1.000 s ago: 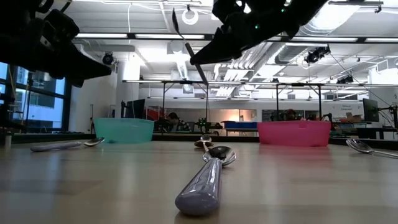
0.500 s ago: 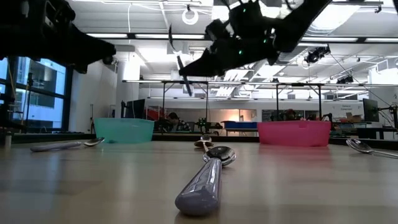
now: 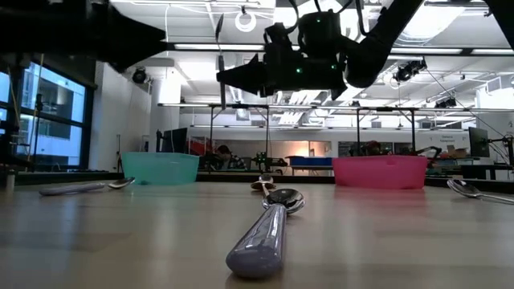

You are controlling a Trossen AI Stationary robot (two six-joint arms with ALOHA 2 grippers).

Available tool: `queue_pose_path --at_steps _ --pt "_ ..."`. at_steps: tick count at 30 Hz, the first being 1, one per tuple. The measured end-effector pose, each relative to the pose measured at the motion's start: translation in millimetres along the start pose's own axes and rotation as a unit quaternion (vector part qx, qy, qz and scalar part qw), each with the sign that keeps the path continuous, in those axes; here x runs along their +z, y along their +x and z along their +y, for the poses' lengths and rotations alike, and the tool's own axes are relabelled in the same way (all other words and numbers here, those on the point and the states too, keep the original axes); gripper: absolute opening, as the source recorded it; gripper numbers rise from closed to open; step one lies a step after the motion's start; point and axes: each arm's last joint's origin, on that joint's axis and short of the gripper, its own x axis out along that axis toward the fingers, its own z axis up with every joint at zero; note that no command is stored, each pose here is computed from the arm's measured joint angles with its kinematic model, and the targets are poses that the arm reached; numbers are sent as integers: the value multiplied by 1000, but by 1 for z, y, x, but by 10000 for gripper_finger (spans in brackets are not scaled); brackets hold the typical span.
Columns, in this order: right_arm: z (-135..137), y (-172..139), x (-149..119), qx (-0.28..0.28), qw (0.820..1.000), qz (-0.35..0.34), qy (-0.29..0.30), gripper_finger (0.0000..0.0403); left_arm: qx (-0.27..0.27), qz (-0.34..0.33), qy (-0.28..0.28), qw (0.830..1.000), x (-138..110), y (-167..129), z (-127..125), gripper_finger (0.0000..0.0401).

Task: Sort silverware by color (type)
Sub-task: Put the purple spoon into the blue bin

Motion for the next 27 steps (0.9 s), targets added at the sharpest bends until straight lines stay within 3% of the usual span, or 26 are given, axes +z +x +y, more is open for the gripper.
queue_pose_path --at_steps 8,21,27 --pt "10 3 2 9 1000 -2 13 26 33 28 36 998 11 39 4 186" --pt "25 7 5 8 1000 -5 9 26 -3 40 41 998 25 92 -6 185" --pt "29 8 6 9 1000 -7 7 26 3 20 34 999 29 96 -7 132"
